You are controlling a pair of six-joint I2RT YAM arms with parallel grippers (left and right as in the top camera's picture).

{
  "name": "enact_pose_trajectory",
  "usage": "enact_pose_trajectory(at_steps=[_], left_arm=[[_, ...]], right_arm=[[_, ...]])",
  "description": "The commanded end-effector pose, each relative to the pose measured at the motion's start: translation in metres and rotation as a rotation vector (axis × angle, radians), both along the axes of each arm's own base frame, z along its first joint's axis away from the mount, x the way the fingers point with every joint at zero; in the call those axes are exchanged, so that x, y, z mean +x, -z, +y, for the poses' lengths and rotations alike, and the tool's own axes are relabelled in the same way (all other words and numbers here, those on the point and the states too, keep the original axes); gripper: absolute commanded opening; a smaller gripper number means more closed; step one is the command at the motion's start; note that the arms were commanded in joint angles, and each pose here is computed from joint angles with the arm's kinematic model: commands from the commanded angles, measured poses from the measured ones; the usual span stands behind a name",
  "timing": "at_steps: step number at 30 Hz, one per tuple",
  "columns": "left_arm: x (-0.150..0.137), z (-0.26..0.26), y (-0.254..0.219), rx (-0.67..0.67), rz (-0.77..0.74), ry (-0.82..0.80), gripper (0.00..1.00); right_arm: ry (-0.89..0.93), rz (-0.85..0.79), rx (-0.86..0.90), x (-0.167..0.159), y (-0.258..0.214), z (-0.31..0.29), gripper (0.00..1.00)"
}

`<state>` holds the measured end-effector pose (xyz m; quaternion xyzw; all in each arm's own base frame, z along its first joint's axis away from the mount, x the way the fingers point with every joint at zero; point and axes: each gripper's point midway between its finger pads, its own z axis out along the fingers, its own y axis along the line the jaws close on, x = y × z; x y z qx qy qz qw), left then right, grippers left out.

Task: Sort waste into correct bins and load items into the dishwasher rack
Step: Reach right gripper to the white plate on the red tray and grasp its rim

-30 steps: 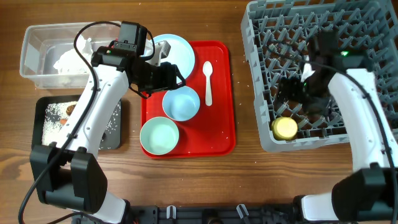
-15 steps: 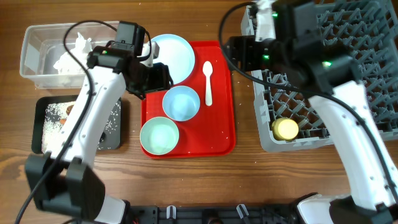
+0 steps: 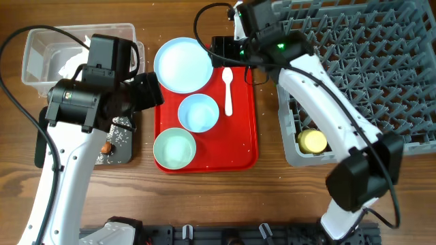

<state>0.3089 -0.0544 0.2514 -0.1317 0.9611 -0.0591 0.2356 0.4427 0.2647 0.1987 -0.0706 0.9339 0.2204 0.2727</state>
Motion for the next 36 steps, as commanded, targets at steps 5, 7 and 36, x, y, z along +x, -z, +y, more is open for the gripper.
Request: enact_pose_trajectory(at_steps=[5, 7, 36], left_arm=[[0.002, 0.010, -0.005, 0.015, -0.018, -0.043, 0.98], [0.003, 0.017, -0.005, 0.018, -0.018, -0.066, 1.00], [0.003, 0.041, -0.003, 0.020, -0.005, -0.143, 1.00]], right_arm=[[0.051, 0.101, 0.041, 0.031, 0.099, 0.044, 0.62], [0.050, 0.147, 0.061, 0.031, 0.126, 0.053, 0.57], [0.081, 0.084, 0.008, 0.052, 0.110, 0.011, 0.04]])
